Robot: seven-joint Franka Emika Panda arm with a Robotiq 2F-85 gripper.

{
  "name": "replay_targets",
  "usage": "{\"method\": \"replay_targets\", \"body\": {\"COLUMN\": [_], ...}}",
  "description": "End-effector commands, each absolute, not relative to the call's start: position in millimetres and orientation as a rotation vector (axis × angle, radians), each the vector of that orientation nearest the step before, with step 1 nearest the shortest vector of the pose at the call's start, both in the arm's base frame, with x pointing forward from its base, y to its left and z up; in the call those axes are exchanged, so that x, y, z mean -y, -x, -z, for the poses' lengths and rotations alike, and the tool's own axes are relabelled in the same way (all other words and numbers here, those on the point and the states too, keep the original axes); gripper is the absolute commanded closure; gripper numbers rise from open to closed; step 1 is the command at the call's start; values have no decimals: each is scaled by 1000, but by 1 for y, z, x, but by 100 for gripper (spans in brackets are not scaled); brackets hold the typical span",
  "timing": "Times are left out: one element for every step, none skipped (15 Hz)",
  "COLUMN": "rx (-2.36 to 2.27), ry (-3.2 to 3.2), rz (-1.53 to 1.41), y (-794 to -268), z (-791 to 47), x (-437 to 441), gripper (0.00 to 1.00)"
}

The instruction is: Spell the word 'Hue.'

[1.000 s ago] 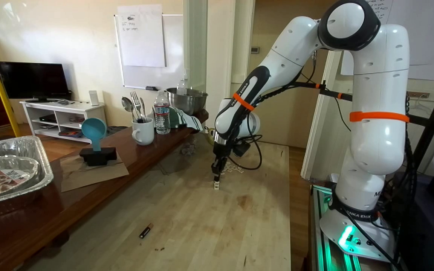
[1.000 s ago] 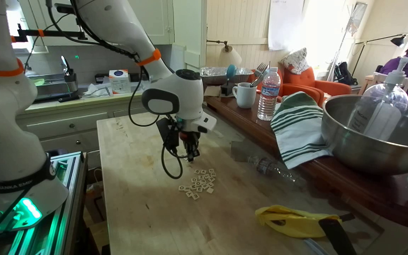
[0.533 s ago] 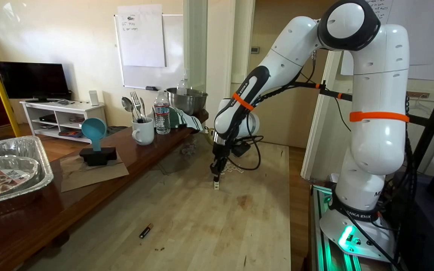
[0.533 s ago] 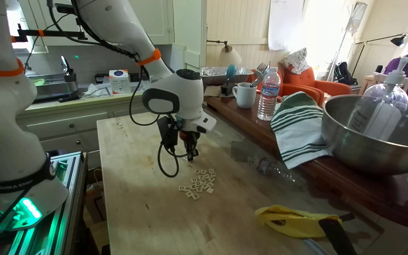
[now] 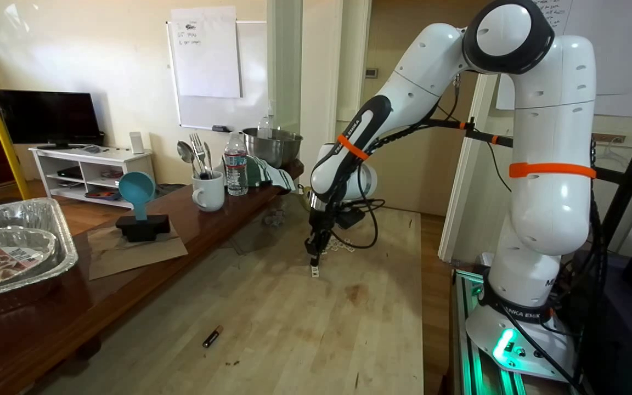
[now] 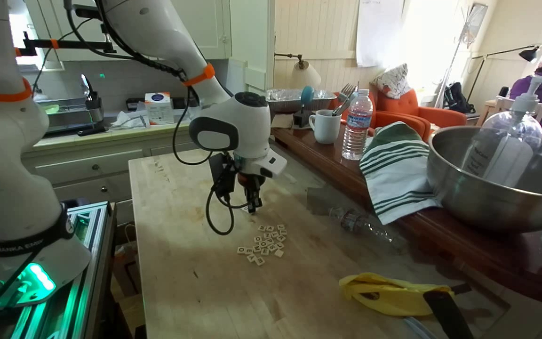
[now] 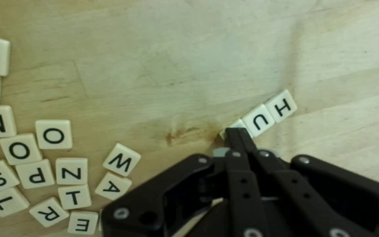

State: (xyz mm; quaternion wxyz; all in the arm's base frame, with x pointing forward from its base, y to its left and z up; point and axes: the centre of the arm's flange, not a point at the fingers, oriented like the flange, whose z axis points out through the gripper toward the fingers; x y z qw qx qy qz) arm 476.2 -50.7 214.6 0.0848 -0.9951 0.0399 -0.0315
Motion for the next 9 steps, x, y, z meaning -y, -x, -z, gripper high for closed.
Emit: {"method": "replay_targets", "body": {"rx": [-159,-163,-164,-165,-166,-165,-165,-164,-162], "ry": [2939,2939,2941,2941,2942,2942,2941,2941,2940], "rz": [53,61,73,81,85,90,95,98,104], "y": [-474,-474,-475,-475,-476,-475,-475,-475,-475], "z": [-204,-206,-209,-211,-212,-213,-214,-215,-216], "x": [46,47,47,47,47,47,46,46,45], "gripper": [100,100,100,100,100,100,100,100,100]}}
